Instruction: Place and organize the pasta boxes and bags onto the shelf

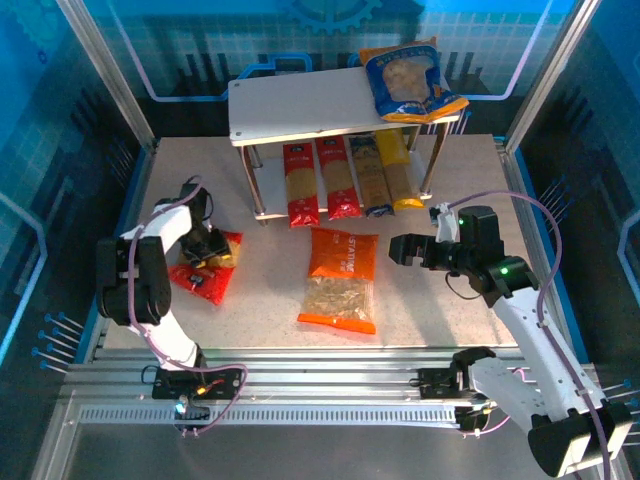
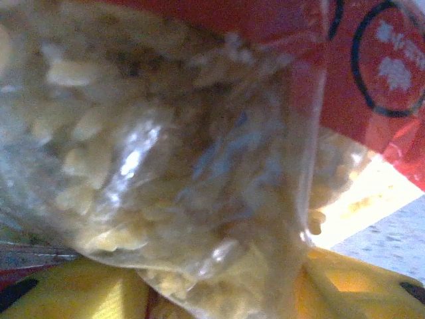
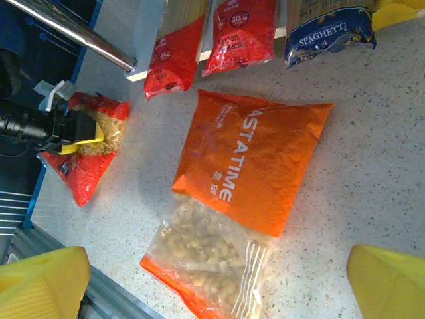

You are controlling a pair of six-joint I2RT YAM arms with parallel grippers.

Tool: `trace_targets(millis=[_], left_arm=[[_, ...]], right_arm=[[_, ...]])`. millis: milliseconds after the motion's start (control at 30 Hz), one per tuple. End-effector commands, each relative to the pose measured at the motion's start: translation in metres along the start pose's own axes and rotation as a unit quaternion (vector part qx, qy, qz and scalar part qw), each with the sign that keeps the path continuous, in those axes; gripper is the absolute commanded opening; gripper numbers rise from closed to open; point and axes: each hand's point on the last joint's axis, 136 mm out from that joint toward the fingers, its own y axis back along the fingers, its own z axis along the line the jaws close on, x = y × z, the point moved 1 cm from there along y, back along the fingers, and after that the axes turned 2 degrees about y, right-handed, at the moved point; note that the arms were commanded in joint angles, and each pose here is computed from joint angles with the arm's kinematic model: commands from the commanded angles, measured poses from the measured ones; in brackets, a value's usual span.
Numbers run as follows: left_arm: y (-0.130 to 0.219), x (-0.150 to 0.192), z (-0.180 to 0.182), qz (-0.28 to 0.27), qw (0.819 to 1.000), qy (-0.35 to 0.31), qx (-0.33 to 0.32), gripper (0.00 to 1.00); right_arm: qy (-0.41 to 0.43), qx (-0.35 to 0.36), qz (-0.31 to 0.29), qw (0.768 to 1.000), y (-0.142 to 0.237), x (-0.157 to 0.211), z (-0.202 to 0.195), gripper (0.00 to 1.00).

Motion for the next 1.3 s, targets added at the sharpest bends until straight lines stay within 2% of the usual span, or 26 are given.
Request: trace_targets(millis=[0,133,433,633,767,933,967,1000,1033,1267], left_arm=[[-0.036,0.05,-0.039,0.089,0.992,0.015,0.083,0.53],[-0.032,0.066,-0.055,0.081,0.992,-0.001,0.094,0.55],[-0.03,0.099,-0.065,0.088,0.991,-0.01,0.105,0.58],[-0.018,0.114,-0.066,0.071,0.99,-0.019,0.119,0.69],[0.005,0.111,-0.071,0.027,0.988,-0.014,0.151,0.71],[0.033,0.113,-0.065,-0.027,0.987,-0.014,0.159,0.75],[0.039,0.114,-0.064,-0.037,0.985,-0.013,0.167,0.81],[0.044,0.116,-0.064,-0.047,0.983,-0.013,0.178,0.93],[0.049,0.116,-0.063,-0.056,0.981,-0.013,0.185,0.99],[0.107,0.108,-0.066,-0.167,0.956,-0.043,0.235,0.99]], right_arm=[[0.004,-0.009,-0.007,1.0,0.004,-0.001,0.002,1.0],[0.002,-0.016,-0.005,1.0,0.002,0.0,0.003,1.0],[0.0,-0.02,-0.003,1.0,0.004,0.002,0.005,1.0],[-0.003,-0.02,-0.003,1.0,0.005,0.003,0.005,1.0],[-0.005,-0.021,0.007,1.0,0.0,0.006,0.006,1.0],[0.0,-0.008,0.022,1.0,-0.005,0.012,0.006,1.0],[0.003,-0.004,0.026,1.0,-0.007,0.014,0.006,1.0],[0.005,0.001,0.03,1.0,-0.01,0.016,0.007,1.0],[0.008,0.005,0.036,0.999,-0.013,0.018,0.007,1.0],[0.053,0.063,0.088,0.993,-0.042,0.046,0.017,1.0]])
